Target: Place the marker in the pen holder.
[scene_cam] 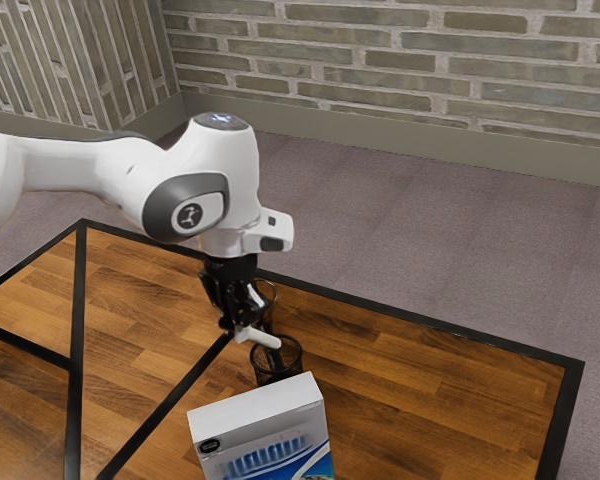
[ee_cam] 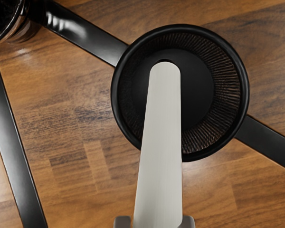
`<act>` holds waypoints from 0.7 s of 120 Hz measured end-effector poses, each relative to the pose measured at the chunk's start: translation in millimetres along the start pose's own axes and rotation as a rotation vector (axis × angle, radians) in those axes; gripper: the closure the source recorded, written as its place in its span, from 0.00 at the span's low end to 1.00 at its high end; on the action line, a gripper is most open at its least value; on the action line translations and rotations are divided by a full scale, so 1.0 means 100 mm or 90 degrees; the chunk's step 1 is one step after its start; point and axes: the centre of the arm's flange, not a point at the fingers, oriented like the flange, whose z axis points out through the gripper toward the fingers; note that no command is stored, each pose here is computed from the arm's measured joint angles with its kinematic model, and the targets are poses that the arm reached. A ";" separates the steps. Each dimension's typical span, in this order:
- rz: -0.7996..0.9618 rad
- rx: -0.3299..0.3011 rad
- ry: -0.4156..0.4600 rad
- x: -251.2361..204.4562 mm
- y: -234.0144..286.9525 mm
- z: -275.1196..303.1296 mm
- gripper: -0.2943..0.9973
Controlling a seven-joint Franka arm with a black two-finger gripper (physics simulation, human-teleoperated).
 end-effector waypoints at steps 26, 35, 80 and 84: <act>-0.010 0.000 -0.006 0.02 0.02 0.05 0.84; -0.011 -0.001 -0.011 0.03 0.05 0.09 0.84; -0.065 -0.010 0.182 -0.07 -0.42 -2.26 0.40; -0.111 -0.006 0.222 -0.24 -0.85 -2.78 0.38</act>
